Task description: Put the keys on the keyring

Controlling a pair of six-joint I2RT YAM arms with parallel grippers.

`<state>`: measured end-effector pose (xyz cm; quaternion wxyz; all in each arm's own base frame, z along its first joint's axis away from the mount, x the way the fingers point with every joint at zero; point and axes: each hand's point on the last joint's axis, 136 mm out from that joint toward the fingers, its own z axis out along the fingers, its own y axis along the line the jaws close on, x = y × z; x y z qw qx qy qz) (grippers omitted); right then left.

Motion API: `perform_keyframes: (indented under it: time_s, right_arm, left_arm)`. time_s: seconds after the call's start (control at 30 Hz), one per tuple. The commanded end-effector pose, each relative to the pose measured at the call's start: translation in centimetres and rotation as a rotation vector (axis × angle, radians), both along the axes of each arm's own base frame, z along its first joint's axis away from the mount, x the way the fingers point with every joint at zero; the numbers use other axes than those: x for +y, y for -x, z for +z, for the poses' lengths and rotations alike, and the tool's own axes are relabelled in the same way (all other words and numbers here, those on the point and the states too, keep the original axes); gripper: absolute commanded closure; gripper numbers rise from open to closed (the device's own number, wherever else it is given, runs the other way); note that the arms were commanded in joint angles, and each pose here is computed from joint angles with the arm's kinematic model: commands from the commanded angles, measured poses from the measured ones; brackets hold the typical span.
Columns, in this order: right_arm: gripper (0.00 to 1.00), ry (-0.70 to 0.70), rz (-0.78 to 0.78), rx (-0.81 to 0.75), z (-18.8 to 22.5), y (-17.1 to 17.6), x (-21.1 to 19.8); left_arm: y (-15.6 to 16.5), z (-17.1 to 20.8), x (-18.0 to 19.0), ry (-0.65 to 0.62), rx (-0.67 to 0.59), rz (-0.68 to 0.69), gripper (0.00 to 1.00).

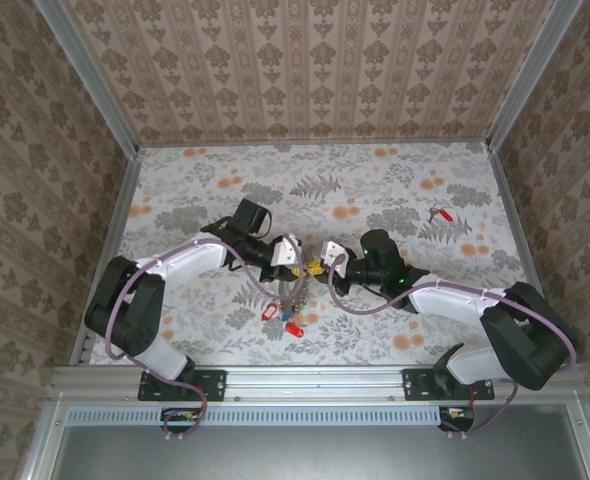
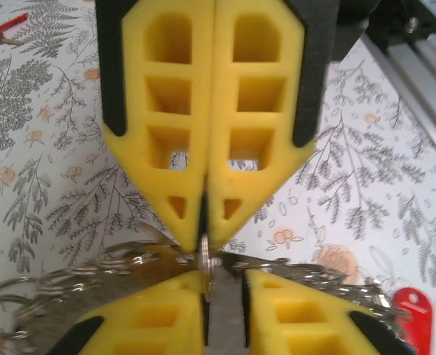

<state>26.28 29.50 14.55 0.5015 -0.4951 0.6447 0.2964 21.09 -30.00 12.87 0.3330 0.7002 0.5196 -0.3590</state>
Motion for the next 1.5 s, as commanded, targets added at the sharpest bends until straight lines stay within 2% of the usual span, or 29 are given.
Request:
perform_keyframes:
  time_s: [0.0, 0.2, 0.43, 0.53, 0.7, 0.77, 0.97, 1.13, 1.47]
  right_arm:
    - [1.0, -0.185, 0.02, -0.01, 3.2, -0.3, 1.0]
    - [1.0, -0.216, 0.051, -0.051, 3.4, -0.3, 1.4]
    - [1.0, -0.182, 0.05, -0.071, 2.5, -0.6, 1.5]
    - [1.0, -0.134, 0.051, -0.076, 1.6, -0.6, 1.3]
    - [0.81, 0.053, 0.069, -0.106, -0.9, 0.1, 0.1]
    - [0.8, 0.148, 0.096, -0.105, -1.8, 0.5, -0.5]
    - [0.73, 0.228, 0.077, -0.177, -0.4, 0.2, -1.5]
    - [0.72, 0.181, 0.056, -0.216, 1.1, -0.4, -1.1]
    - [0.7, 0.122, 0.082, -0.221, 2.4, -1.0, 0.3]
  left_arm:
    - [1.1, 1.8, 0.0, 0.103, 0.03, -0.024, 0.72]
    - [-0.1, 3.3, 0.9, 0.175, 0.032, 0.029, 0.75]
    - [-0.5, 3.8, 1.2, 0.182, 0.028, 0.042, 0.95]
    - [-0.7, 3.7, 1.3, 0.167, 0.033, 0.053, 1.0]
    - [-1.3, 2.5, 1.8, 0.028, 0.023, 0.104, 1.0]
    - [-1.1, 2.1, 2.0, -0.058, 0.009, 0.108, 1.0]
    - [-1.2, 1.6, 2.2, -0.191, 0.002, 0.148, 1.0]
    - [-1.5, 2.1, 1.7, -0.207, 0.009, 0.179, 1.0]
    - [-1.0, 2.1, 0.8, -0.218, 0.007, 0.153, 1.0]
